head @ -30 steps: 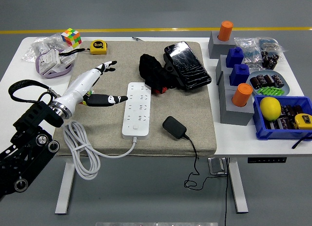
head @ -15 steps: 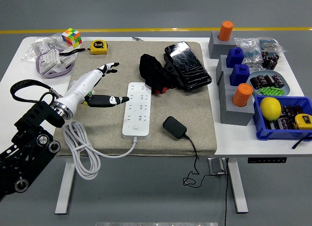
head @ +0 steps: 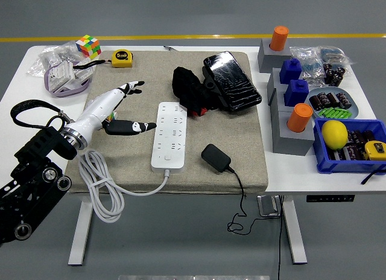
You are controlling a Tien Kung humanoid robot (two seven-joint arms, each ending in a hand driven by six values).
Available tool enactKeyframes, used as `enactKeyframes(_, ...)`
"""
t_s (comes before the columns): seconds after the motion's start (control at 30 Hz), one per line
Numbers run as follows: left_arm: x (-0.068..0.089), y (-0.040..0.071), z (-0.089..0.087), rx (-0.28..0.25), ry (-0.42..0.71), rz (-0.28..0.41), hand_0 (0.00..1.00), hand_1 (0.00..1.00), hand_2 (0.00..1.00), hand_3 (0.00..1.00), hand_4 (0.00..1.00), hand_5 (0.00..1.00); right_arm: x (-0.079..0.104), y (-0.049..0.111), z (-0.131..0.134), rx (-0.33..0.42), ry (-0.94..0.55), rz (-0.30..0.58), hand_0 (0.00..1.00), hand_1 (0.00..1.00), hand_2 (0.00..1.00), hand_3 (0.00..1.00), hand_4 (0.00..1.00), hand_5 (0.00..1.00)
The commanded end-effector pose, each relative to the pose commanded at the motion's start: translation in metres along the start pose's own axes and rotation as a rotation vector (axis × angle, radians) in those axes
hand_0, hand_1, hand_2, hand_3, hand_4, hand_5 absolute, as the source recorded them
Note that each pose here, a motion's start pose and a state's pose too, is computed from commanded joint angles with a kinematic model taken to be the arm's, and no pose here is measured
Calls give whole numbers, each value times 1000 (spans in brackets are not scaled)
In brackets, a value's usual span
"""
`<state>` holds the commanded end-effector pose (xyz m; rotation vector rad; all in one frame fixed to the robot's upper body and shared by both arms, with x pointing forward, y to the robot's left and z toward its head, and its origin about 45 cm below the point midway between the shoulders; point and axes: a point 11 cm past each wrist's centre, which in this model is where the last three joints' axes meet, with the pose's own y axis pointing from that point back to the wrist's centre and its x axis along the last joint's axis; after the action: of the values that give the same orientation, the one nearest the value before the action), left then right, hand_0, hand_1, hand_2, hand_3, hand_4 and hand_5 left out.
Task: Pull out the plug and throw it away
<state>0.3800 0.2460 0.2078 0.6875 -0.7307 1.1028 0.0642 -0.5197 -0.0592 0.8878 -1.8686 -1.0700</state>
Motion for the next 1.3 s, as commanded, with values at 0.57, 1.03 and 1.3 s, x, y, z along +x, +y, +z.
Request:
enactKeyframes(0.57,-5,0,1,6,9,-20,795,884,868,949,972,451,-1,0,1,1,-10,2,569,644,668,561,960,452)
enactKeyframes(1.03,-1,-1,0,7,2,-15,792,881,867,951,972,452,-3,0,0,2,-8,-4,568,644,668,560,959,451)
enactKeyframes(1.3,0,-2,2,3,6,-13,791,879,866,952,973,454,-2,0,0,2,-4,-2,568,645,668,560,959,451)
